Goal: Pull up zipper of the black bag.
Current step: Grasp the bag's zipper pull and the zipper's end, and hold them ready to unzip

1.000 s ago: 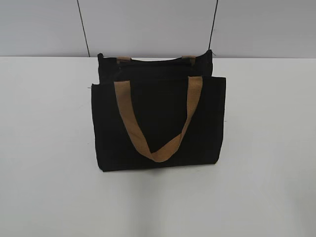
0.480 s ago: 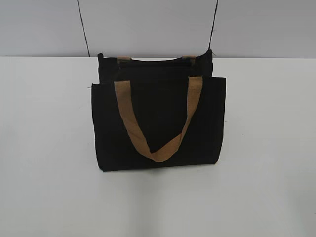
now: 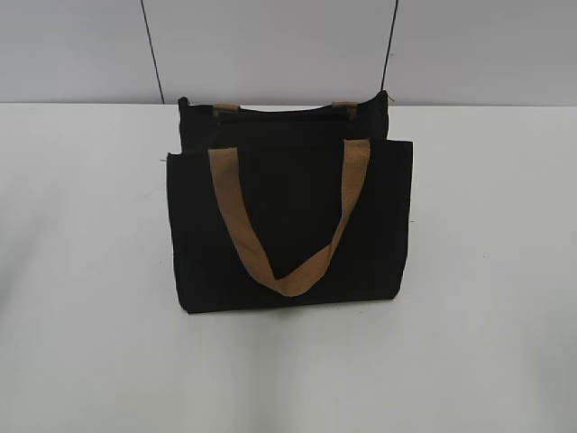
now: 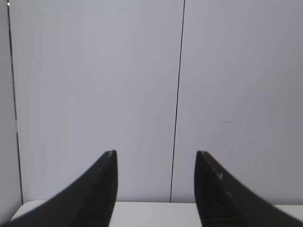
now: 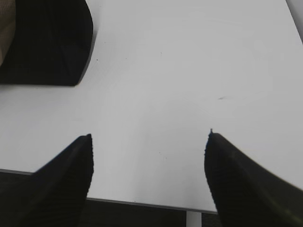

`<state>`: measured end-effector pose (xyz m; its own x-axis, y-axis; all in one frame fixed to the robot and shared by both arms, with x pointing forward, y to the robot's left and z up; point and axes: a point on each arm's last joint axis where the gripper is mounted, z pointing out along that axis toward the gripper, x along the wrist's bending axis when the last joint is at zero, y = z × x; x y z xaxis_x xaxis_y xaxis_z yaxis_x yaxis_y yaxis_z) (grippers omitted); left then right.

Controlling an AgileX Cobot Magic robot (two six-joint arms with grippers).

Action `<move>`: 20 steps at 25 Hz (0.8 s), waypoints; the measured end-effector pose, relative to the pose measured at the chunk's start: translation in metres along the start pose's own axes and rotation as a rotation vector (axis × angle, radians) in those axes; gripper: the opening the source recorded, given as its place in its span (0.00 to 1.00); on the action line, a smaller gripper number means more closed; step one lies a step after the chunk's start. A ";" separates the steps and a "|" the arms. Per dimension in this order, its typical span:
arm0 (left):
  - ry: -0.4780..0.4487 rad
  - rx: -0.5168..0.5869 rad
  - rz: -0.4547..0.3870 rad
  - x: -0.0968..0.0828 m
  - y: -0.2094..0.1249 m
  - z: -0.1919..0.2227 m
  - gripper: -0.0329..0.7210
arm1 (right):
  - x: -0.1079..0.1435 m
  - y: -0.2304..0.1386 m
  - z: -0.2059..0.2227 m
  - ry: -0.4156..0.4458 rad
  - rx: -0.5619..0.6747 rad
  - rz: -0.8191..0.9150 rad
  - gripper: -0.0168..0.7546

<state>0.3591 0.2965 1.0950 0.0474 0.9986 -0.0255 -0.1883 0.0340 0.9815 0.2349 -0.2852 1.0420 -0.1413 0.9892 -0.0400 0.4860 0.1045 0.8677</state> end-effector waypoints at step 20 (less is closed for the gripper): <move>-0.773 0.399 0.081 -0.056 -0.189 0.106 0.51 | 0.000 0.000 0.000 0.000 0.000 0.000 0.74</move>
<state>0.4961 0.2299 0.9308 0.7282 0.6841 0.0414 0.1303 -0.1975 0.9716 0.2349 -0.2852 1.0421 -0.1414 0.9892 -0.0398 0.4860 0.1044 0.8677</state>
